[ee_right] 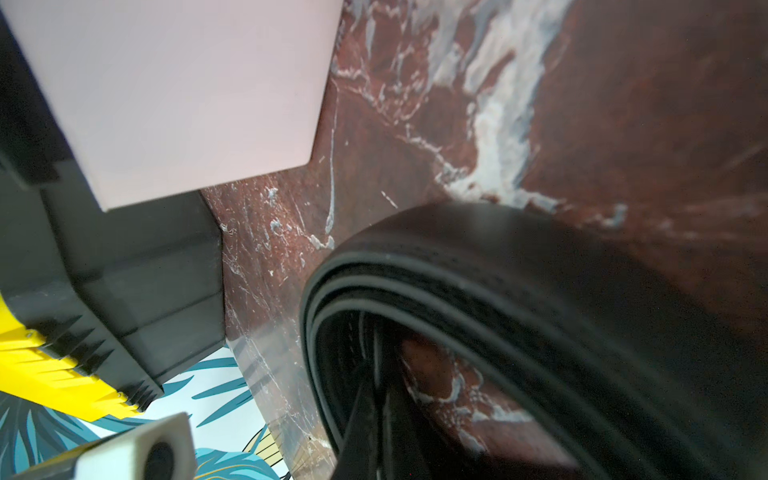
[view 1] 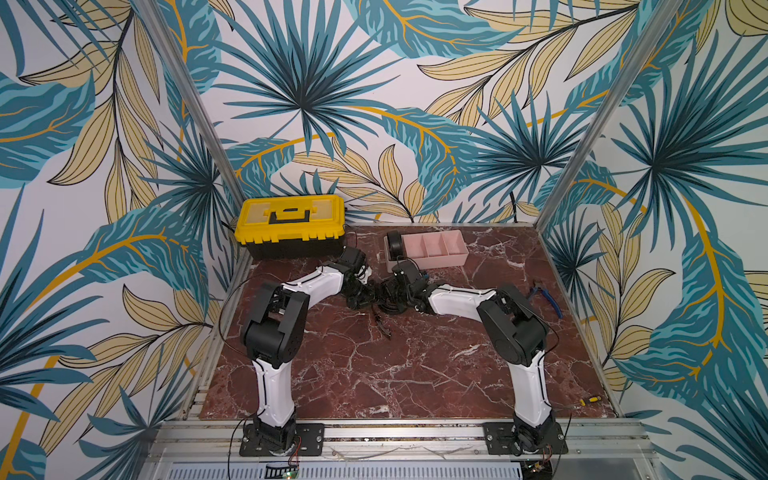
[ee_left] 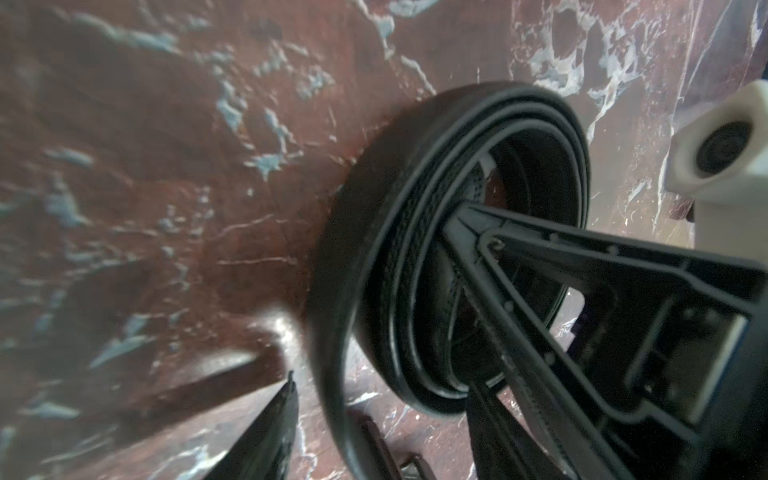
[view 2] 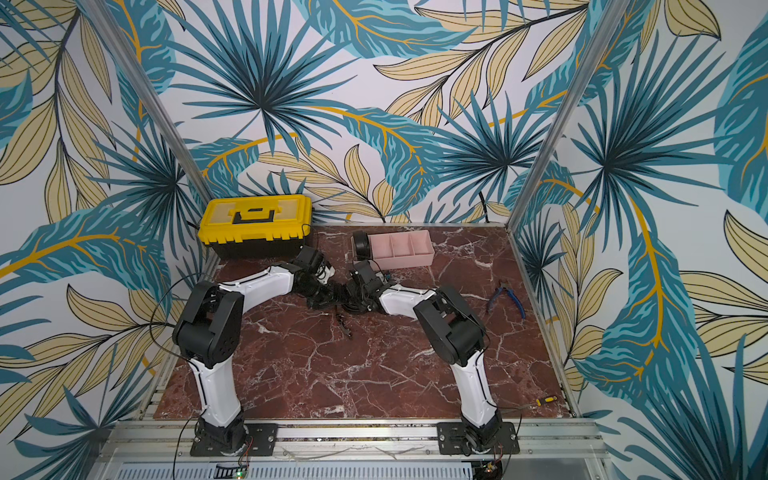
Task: Place the belts into the storage roll
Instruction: Pick up the belt from the center of the board.
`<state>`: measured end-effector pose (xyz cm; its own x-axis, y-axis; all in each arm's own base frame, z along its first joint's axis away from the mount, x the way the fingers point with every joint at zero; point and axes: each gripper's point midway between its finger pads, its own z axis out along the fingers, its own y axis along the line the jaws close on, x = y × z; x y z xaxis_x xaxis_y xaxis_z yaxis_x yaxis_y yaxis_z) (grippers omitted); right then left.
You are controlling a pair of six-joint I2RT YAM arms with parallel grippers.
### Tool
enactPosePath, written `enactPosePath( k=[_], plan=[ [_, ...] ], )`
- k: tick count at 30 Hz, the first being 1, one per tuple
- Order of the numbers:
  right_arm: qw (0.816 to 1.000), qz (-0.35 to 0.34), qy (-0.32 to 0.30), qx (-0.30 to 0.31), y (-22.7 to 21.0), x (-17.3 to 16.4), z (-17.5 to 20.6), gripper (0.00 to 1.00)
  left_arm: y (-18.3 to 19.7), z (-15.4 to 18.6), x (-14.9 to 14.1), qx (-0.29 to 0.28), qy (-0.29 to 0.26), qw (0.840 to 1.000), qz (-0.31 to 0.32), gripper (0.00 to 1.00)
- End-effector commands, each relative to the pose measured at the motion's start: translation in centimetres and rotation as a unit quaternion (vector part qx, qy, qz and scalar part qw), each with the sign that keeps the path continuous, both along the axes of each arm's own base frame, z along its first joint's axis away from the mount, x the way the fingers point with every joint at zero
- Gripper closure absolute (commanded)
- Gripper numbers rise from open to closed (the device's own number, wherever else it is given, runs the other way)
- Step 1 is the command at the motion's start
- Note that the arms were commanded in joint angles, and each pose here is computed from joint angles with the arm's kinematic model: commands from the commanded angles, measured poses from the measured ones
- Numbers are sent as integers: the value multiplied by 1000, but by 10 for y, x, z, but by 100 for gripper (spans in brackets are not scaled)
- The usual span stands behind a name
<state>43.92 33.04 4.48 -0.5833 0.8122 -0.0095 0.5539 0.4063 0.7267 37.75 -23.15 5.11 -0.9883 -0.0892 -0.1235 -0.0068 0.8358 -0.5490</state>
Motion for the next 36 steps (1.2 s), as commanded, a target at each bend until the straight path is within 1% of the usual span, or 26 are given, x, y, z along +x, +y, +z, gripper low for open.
enactPosePath(
  k=[1,4,11,16,20,22,25,28,30,31,36],
  plan=[
    [998,-8,51,-30,-13,-17,-44,100,-11,9,5,-17,-17,1000,10,37],
    [998,-11,53,-29,-14,-17,-44,100,-9,8,6,-11,-15,999,29,39],
    [998,-16,52,-23,-13,-15,-42,100,-13,3,7,12,-17,999,43,43],
    [998,-16,52,-23,-13,-16,-42,100,-10,1,8,28,-19,998,56,51],
    [998,-17,53,-20,-12,-16,-41,100,-1,-4,8,53,-14,996,73,55],
    [998,-18,55,-16,-12,-17,-41,100,1,-8,9,61,-11,995,82,59],
    [998,-16,54,-12,-8,-18,-39,100,3,-12,11,73,-5,993,91,61],
    [998,-15,54,-8,-7,-18,-39,100,3,-17,13,80,3,992,93,69],
    [998,-17,53,-8,-9,-18,-37,100,3,-19,15,86,4,992,91,77],
    [999,-17,51,-7,-8,-17,-35,100,3,-20,15,92,5,992,89,82],
    [999,-15,42,1,-5,-14,-23,100,9,-26,14,129,4,988,81,95]
  ],
)
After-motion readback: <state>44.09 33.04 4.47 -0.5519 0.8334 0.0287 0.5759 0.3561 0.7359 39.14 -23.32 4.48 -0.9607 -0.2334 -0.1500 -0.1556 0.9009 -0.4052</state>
